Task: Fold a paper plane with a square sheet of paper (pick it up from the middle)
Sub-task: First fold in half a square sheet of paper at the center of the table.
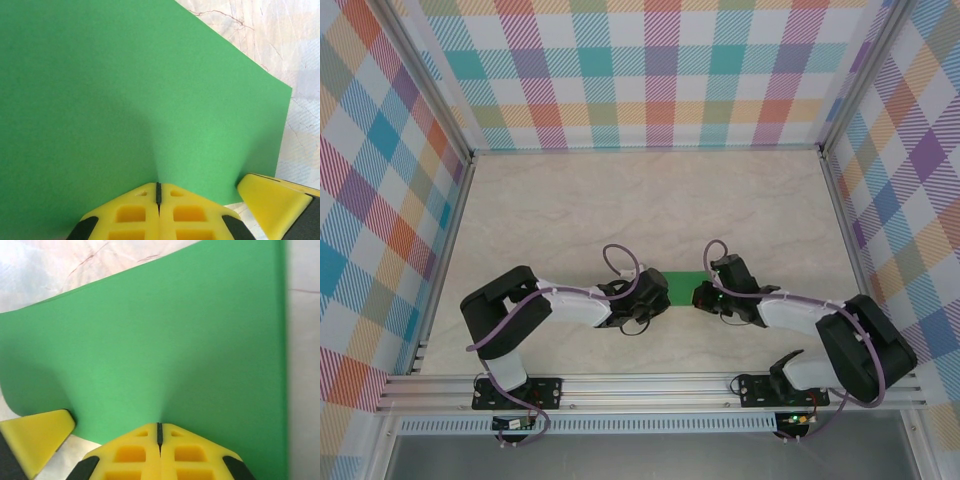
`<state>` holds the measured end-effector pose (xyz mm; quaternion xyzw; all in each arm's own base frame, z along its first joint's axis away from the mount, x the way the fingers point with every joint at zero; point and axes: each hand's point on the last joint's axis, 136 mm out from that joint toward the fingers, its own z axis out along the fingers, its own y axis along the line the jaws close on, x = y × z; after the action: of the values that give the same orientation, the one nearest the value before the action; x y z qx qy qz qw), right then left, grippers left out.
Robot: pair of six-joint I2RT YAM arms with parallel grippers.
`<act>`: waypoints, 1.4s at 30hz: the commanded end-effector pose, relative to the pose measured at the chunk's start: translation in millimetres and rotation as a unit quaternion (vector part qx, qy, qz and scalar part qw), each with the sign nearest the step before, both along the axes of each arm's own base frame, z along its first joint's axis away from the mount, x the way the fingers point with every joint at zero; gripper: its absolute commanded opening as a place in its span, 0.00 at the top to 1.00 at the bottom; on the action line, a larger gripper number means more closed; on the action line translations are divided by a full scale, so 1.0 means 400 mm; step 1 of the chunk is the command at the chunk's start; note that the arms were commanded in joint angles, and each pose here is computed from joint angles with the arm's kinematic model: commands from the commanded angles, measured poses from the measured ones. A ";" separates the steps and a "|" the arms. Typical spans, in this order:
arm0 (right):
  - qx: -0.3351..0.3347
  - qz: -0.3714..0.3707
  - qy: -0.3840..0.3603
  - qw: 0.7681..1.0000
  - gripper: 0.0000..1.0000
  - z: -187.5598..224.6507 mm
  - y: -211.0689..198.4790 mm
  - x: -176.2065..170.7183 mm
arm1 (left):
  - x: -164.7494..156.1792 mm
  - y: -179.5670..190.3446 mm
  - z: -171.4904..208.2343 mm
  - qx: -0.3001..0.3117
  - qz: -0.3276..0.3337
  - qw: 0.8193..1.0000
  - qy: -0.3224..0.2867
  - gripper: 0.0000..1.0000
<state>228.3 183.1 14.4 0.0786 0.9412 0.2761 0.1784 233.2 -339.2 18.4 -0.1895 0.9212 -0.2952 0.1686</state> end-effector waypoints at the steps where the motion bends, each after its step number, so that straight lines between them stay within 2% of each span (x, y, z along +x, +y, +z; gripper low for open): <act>1: -0.066 -0.008 0.032 0.997 1.00 -0.052 -0.070 -0.044 | -0.062 0.167 -0.117 0.131 0.021 0.989 0.061 1.00; 11: 0.036 0.081 0.053 0.995 1.00 0.008 0.119 0.052 | -0.023 0.226 -0.097 0.150 0.037 0.986 0.058 1.00; 15: 0.054 0.083 0.043 0.994 1.00 0.047 0.160 0.087 | -0.019 0.229 -0.088 0.149 0.035 0.987 0.055 1.00; 20: 0.074 0.086 0.041 0.993 1.00 0.080 0.196 0.067 | -0.024 0.218 -0.098 0.138 0.032 0.988 0.062 1.00; 25: 0.065 0.097 0.062 0.991 1.00 0.041 0.230 0.028 | -0.022 0.211 -0.103 0.136 0.030 0.988 0.065 1.00; 30: 0.032 0.082 0.073 0.993 1.00 -0.007 0.203 0.020 | -0.025 0.216 -0.109 0.140 0.032 0.987 0.068 1.00; 33: -0.005 0.061 0.080 0.995 1.00 -0.036 0.161 0.019 | -0.030 0.227 -0.114 0.147 0.036 0.986 0.071 1.00; 42: -0.034 -0.020 0.116 0.992 1.00 -0.094 0.020 -0.014 | -0.048 0.253 -0.138 0.155 0.047 0.983 0.082 1.00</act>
<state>237.9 246.9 12.9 0.0541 0.9388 0.3271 0.0936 248.2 -295.0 16.7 -0.2151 0.9273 -0.2474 0.1806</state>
